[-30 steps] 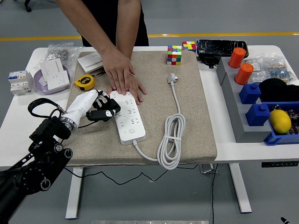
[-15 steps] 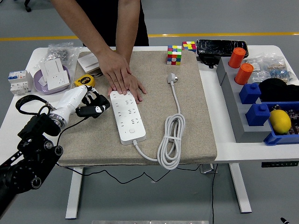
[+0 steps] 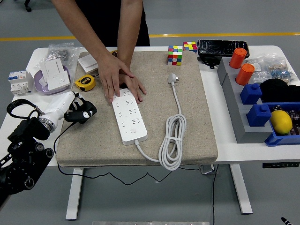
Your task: Pick up the plug,place it near the board,insert it into the board,press the button
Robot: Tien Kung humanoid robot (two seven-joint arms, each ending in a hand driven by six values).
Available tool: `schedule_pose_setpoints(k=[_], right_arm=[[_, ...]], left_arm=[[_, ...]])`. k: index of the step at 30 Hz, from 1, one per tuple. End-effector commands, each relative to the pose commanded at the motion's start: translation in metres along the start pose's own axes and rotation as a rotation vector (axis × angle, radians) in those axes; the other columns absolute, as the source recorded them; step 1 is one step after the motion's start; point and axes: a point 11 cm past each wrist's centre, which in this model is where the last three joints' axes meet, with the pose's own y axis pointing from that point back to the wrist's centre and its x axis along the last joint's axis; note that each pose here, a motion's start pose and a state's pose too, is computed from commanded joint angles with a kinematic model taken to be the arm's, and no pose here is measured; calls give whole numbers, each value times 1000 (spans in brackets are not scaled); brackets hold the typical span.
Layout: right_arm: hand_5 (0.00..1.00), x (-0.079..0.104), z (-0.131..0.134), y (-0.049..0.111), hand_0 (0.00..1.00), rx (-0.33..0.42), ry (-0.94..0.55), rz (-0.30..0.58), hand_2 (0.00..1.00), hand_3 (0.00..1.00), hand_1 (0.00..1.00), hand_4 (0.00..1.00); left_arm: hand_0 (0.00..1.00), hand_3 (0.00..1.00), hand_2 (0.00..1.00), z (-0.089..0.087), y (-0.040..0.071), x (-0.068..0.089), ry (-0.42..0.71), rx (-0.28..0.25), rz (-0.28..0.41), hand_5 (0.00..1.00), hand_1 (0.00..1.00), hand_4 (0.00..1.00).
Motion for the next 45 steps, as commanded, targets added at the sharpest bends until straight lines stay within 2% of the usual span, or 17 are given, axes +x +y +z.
schedule_pose_setpoints(k=[4,5,10,11,16,17,22,23,28,29,31,34,35,40,41,45], right_arm=[[998,0,-1,0,959,2,-2,0,865,874,931,998],[998,0,-1,0,958,2,-3,0,865,874,931,998],[998,-1,0,0,958,0,-3,-2,865,874,931,998],[998,-1,0,0,958,0,-3,-2,864,874,931,998],[998,-1,0,0,958,0,-2,-2,864,874,931,998],[998,-1,0,0,958,0,-1,-2,863,873,931,998],[998,-2,1,0,958,-2,1,-4,863,873,931,998],[998,-2,2,0,958,-3,1,-5,864,873,930,998],[998,-3,3,0,958,-6,4,-6,864,873,930,998],[998,-3,3,0,958,-6,4,-6,864,874,930,998],[998,-3,3,0,958,-5,5,-7,864,874,930,998],[998,-3,3,0,958,-4,6,-8,864,874,930,998],[998,-4,3,0,958,-5,6,-8,864,873,931,998],[998,-6,5,1,958,-9,10,-13,864,873,931,998],[998,-7,6,1,958,-11,10,-14,864,873,930,998],[998,-8,8,1,958,-13,12,-16,864,873,930,998]], left_arm=[[430,315,326,-1,1,-2,17,1,-13,291,388,378],[524,443,499,-1,1,-4,29,4,-22,245,598,682],[524,443,499,-3,2,-6,51,7,-37,245,598,682],[704,571,740,-3,2,-5,54,6,-37,289,801,824],[704,571,740,-3,2,-3,68,2,-36,289,801,824],[810,800,846,-3,2,-3,73,2,-35,498,913,998],[810,800,846,-2,4,-1,101,-7,-32,498,913,998],[907,868,922,-1,4,-1,110,-12,-32,784,980,998],[907,868,922,6,6,2,159,-41,-33,784,980,998],[963,918,961,7,7,2,172,-45,-31,897,998,998],[963,918,961,9,9,5,223,-56,-17,897,998,998],[963,918,961,12,15,10,335,-68,20,897,998,998],[964,921,965,13,18,12,385,-75,37,991,998,998],[964,921,965,19,34,24,655,-109,132,991,998,998],[940,918,960,20,37,25,713,-118,148,998,998,998],[940,918,960,25,49,27,903,-151,172,998,998,998]])
